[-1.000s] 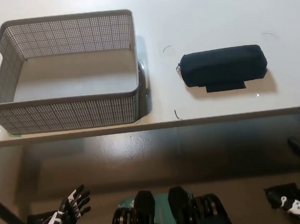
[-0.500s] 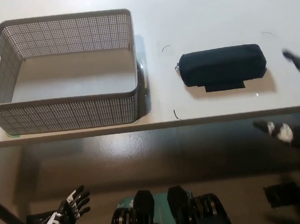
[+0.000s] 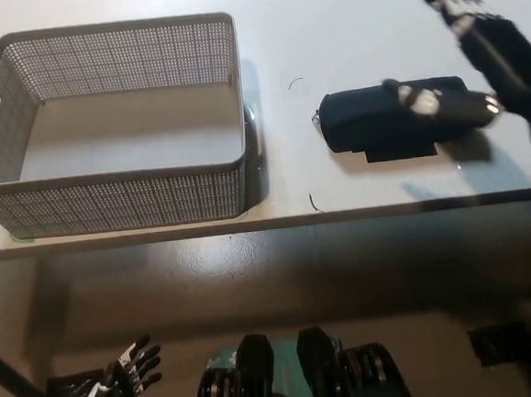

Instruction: Use the right hand to pick up the pencil case on the right hand side and put it into a grey container on the left side

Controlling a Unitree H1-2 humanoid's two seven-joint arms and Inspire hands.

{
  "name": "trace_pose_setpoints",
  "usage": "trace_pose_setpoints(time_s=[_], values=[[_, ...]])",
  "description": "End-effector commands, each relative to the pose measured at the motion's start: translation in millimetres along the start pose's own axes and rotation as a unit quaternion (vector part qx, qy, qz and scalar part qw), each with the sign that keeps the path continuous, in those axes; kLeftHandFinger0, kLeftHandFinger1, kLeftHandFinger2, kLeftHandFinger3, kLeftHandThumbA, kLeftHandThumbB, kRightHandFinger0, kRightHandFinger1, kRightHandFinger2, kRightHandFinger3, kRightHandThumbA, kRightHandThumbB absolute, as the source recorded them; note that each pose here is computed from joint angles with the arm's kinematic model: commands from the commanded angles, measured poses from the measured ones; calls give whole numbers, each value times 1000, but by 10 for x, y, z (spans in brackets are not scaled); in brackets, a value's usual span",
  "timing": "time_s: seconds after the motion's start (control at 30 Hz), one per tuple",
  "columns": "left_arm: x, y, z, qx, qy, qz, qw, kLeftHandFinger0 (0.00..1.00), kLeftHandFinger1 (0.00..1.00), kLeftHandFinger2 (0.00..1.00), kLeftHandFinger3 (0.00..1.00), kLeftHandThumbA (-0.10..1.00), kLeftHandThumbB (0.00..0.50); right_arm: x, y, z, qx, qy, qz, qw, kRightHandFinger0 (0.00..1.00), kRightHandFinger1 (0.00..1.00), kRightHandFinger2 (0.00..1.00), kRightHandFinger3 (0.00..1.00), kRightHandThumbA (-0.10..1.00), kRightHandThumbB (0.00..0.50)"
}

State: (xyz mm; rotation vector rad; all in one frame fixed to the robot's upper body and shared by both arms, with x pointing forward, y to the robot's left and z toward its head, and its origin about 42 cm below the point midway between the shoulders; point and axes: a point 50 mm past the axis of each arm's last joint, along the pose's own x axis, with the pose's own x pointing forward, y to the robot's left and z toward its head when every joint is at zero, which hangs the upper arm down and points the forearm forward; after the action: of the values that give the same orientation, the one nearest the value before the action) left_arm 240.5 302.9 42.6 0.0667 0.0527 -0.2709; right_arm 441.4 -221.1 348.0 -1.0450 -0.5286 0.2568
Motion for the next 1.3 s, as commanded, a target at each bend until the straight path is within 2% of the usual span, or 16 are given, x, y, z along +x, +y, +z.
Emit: trace_pose_setpoints(time_s=[0.0, 0.03, 0.23, 0.27, 0.37, 0.57, 0.63, 0.77, 0.87, 1.0, 1.27], values=[[-122, 98, 44, 2, -35, -6, 999, 1000, 1000, 1000, 1000, 1000, 401, 715, -341, 48, -129, 50, 69, 988, 1000, 1000, 1000, 1000, 739, 500], [-122, 98, 36, 10, -40, -4, 999, 1000, 1000, 1000, 1000, 1000, 378, 820, -322, 30, -139, 59, 81, 985, 1000, 1000, 1000, 1000, 754, 500], [-131, 76, 24, 11, -36, -11, 999, 1000, 1000, 1000, 1000, 1000, 411, 1188, -288, -129, -177, 99, 118, 972, 1000, 1000, 1000, 1000, 770, 500], [-126, 74, 28, 10, -38, -13, 999, 1000, 1000, 1000, 1000, 1000, 395, 1243, -289, -159, -186, 108, 124, 969, 1000, 1000, 1000, 1000, 765, 500], [-110, 75, 35, 12, -45, -12, 999, 1000, 1000, 1000, 1000, 1000, 394, 1348, -284, -219, -206, 124, 140, 961, 1000, 1000, 1000, 1000, 781, 500], [-123, 74, 30, 19, -43, -13, 999, 1000, 1000, 1000, 1000, 1000, 397, 1499, -211, -340, -231, 157, 164, 946, 1000, 1000, 1000, 1000, 720, 500], [-136, 68, 36, 12, -36, -14, 999, 1000, 1000, 1000, 1000, 1000, 424, 1508, -215, -399, -233, 169, 169, 943, 1000, 1000, 1000, 1000, 693, 500], [-119, 72, 59, 26, -42, -14, 999, 1000, 1000, 1000, 1000, 1000, 420, 1525, -264, -468, -229, 188, 178, 938, 1000, 1000, 1000, 1000, 662, 500], [-119, 69, 61, 15, -35, -18, 999, 1000, 1000, 1000, 1000, 1000, 455, 1522, -272, -497, -227, 199, 187, 935, 1000, 1000, 1000, 1000, 678, 500], [-112, 60, 47, 23, -41, -16, 999, 1000, 1000, 1000, 1000, 1000, 423, 1531, -236, -505, -230, 203, 202, 930, 1000, 1000, 1000, 1000, 711, 500], [-111, 68, 32, 24, -40, -18, 999, 1000, 1000, 1000, 1000, 1000, 421, 1534, -136, -508, -215, 210, 220, 928, 1000, 1000, 1000, 1000, 733, 500]])
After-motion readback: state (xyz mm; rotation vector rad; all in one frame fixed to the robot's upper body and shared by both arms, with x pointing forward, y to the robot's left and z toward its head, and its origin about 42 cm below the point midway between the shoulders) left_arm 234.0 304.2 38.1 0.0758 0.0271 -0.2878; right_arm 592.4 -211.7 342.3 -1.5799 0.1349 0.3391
